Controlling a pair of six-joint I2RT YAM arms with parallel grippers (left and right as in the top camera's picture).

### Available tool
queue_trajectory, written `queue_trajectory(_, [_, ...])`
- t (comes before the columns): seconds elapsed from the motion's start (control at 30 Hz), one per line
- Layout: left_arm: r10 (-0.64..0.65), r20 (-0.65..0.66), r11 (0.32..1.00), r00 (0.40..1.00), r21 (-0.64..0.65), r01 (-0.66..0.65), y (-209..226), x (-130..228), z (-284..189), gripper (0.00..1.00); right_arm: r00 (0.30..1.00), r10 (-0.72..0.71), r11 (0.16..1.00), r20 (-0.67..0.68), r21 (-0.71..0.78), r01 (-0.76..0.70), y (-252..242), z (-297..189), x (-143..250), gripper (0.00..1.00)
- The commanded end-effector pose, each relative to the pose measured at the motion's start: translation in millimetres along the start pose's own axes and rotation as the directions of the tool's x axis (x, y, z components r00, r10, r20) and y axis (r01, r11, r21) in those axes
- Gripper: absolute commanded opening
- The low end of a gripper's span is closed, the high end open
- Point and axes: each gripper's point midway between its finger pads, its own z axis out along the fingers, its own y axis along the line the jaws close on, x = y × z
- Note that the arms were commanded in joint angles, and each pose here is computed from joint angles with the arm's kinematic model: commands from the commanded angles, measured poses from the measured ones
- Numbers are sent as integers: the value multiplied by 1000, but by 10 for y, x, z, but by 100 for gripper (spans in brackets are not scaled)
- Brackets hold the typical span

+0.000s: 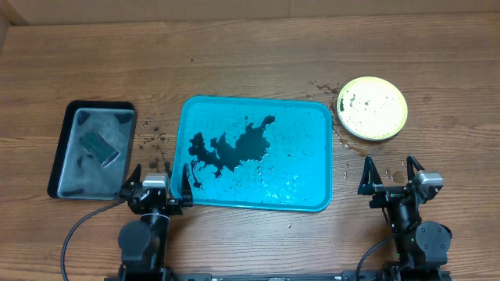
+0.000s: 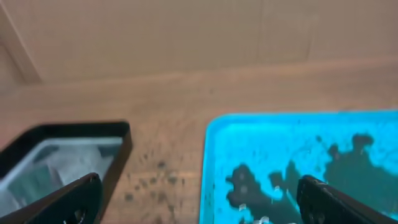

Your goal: Clean dirty plates on tray and stack at the side

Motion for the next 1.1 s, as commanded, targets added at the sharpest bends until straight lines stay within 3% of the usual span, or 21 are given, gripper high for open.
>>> queue_trajectory(0.0, [20, 56, 1000, 998, -4, -19, 3, -113, -36, 100, 1000, -8, 1000, 6, -4, 8, 9, 1, 13, 100])
queue_trajectory(0.43, [51, 54, 999, 997, 8, -52, -21, -108, -35, 100, 1000, -8, 1000, 6, -4, 8, 9, 1, 13, 100])
queue_trajectory(0.63, [-38, 38, 999, 999, -6, 38, 9, -73, -24, 100, 1000, -8, 1000, 6, -4, 8, 9, 1, 13, 100])
queue_trajectory(1.07, [-70, 21, 997, 997, -24, 70, 40, -34, -11, 100, 1000, -8, 1000, 6, -4, 8, 9, 1, 13, 100])
